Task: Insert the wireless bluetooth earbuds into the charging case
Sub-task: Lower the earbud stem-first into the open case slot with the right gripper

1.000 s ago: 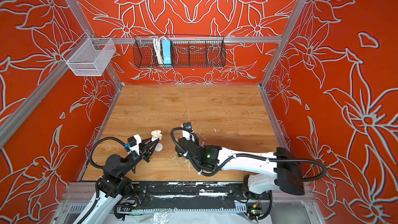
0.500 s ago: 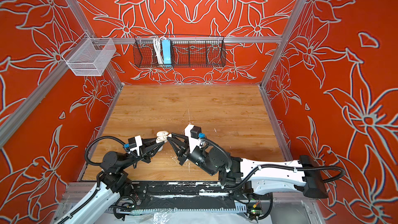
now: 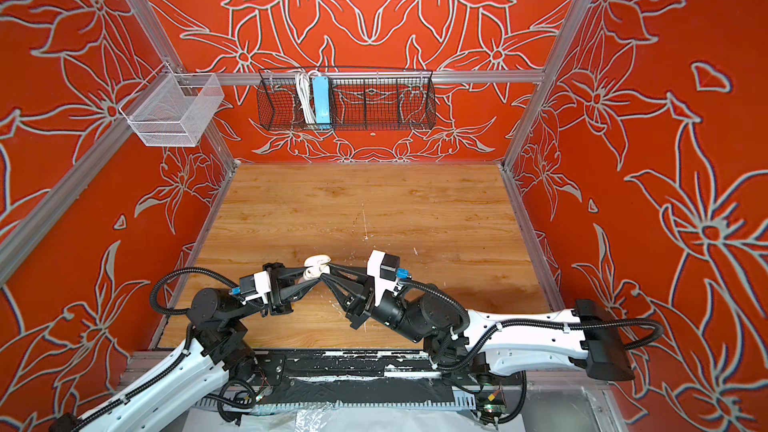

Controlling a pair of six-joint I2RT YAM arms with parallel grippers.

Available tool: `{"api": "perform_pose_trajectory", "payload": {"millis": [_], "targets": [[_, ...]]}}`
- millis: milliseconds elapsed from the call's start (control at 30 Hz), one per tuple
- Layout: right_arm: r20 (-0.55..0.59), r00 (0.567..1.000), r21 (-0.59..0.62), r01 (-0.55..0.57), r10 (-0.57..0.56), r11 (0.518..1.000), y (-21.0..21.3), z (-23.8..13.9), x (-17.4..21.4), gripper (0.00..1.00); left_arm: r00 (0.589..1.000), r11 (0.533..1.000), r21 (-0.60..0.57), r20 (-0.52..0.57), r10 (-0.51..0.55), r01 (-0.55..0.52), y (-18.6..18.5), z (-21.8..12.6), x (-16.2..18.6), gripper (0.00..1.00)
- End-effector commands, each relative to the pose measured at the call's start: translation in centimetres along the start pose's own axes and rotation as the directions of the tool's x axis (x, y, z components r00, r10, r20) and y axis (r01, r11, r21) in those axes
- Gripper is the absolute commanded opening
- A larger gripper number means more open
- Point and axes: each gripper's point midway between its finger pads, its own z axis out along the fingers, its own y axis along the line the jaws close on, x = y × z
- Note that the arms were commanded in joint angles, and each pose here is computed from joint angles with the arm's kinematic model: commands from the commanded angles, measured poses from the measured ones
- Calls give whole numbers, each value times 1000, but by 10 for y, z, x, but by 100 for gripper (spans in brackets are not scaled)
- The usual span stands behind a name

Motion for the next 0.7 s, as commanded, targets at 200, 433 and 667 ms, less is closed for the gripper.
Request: {"api": "perform_pose_trajectory", "payload": {"millis": [200,433,667], "targets": [[58,998,-55,7,-4,998,10,4,-3,14,990,994,40,105,99,-103,-14,-5,-35,0],[58,998,-35,1,1,999,5,4,2,14,987,993,36,116,111,-116,-17,-10,-40,0],[41,999,-34,6,-4,999,6,10,10,14,988,993,38,113,103,-107,-17,-9,-39,0]]}}
